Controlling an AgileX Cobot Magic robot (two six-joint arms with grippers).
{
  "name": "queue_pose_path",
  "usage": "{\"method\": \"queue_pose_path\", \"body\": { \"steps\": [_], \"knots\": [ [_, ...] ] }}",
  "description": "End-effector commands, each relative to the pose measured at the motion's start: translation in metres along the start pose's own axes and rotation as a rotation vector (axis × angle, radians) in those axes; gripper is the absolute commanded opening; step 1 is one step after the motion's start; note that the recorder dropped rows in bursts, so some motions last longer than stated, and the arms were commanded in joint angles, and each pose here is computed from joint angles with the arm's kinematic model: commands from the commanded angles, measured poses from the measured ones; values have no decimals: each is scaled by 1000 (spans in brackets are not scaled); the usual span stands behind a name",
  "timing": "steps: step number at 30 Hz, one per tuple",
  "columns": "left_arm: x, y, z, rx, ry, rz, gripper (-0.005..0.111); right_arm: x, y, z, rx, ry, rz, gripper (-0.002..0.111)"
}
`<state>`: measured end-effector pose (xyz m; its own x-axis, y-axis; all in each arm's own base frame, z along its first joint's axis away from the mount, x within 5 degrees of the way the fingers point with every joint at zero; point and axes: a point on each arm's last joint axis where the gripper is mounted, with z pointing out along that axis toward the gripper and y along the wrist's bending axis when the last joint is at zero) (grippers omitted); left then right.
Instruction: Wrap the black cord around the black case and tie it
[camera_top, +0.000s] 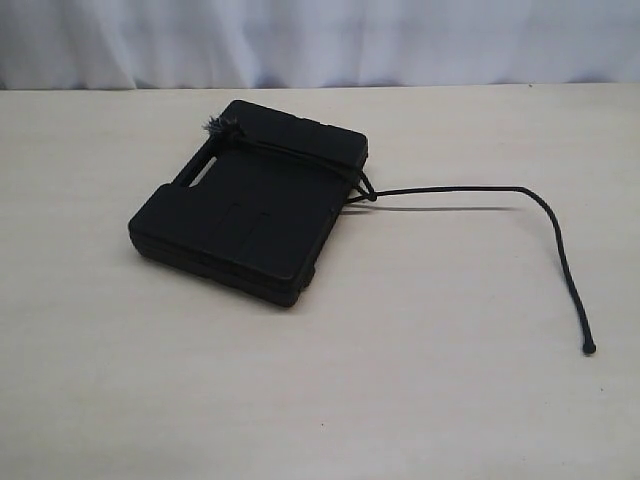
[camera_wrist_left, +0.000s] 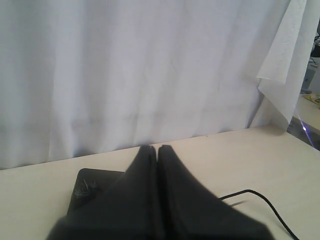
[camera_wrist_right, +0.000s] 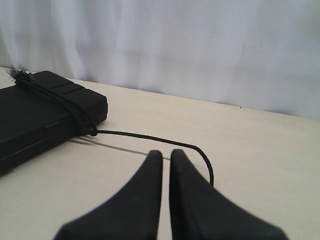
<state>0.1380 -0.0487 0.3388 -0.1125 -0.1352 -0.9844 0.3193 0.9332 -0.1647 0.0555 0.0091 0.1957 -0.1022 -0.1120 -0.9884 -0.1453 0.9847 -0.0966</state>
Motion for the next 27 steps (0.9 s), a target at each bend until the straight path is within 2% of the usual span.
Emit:
{"method": "queue_pose_path", "body": {
  "steps": [1, 22, 27],
  "knots": [
    [1, -1, -1, 7, -8, -4, 0, 1, 0, 0, 5, 1, -6, 5],
    [1, -1, -1, 7, -10, -4, 0, 1, 0, 0, 5, 1, -6, 5],
    [1, -1, -1, 7, -8, 31, 0, 1, 0, 0, 5, 3, -6, 5]
  ]
}}
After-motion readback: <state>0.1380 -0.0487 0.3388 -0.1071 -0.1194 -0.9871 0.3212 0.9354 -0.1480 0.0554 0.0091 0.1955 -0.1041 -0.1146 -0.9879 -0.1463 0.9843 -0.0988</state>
